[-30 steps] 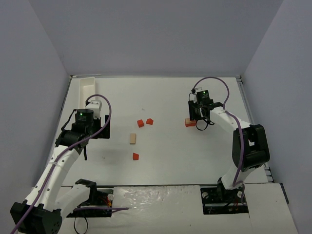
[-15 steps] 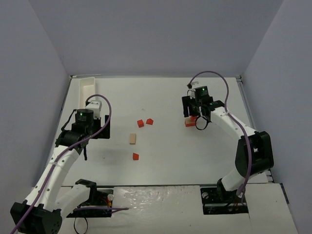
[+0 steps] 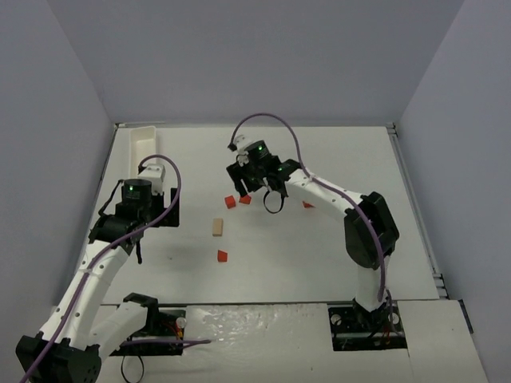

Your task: Build the wood block tower

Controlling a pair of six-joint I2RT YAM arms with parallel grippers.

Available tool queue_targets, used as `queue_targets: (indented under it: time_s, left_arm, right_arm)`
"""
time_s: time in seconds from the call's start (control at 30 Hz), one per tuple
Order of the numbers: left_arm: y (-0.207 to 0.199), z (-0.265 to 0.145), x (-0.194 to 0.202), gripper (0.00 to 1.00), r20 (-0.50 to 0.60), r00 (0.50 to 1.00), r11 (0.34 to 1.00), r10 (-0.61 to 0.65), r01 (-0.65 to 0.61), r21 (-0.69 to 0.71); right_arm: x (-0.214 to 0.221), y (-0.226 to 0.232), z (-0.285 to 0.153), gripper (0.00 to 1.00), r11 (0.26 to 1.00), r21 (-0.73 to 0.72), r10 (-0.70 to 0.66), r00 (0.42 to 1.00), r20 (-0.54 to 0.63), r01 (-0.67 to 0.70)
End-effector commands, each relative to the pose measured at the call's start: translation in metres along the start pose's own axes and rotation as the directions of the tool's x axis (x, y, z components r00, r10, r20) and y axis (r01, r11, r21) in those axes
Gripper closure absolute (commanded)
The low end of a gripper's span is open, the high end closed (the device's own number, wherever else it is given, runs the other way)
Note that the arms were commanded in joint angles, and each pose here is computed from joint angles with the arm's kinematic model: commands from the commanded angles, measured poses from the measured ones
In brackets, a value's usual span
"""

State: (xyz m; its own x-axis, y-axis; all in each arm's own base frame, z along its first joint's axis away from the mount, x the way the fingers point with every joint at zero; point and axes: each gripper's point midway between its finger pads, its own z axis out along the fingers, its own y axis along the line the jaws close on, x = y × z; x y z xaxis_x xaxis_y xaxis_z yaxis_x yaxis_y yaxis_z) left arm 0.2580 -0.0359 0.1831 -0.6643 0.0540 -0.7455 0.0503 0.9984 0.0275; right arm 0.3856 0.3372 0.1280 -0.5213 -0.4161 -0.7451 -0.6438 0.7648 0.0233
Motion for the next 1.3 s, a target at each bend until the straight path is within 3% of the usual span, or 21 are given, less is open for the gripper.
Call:
queue_targets:
  time_s: [0.0, 0.37, 0.83, 1.03, 1.27]
  left_arm:
    - [0.002, -0.005, -0.022, 0.05, 0.084, 0.996, 1.000, -0.004, 0.005, -0.009]
    - [0.001, -0.006, -0.023, 0.05, 0.087, 0.996, 1.000, -0.007, 0.007, 0.002]
    - [-0.001, -0.007, -0.024, 0.05, 0.090, 0.996, 1.000, -0.007, 0.006, 0.009]
    - [0.000, -0.007, -0.023, 0.05, 0.090, 0.996, 1.000, -0.008, 0.007, 0.008]
    - [-0.001, -0.008, -0.024, 0.05, 0.093, 0.996, 1.000, -0.009, 0.008, 0.011]
  right_arm:
    - [-0.023, 0.021, 0.018, 0.39, 0.995, 0.063, 0.069, 0.996, 0.052, -0.073]
    - [-0.003, 0.035, 0.061, 0.41, 0.958, 0.209, 0.190, 0.980, 0.050, -0.196]
    - [0.008, 0.042, 0.084, 0.54, 0.952, 0.220, 0.212, 0.976, 0.040, -0.215]
    - [0.007, 0.041, 0.084, 0.67, 0.949, 0.227, 0.214, 0.976, 0.048, -0.219]
    - [-0.010, 0.036, 0.065, 0.94, 0.946, 0.239, 0.204, 0.975, 0.090, -0.220]
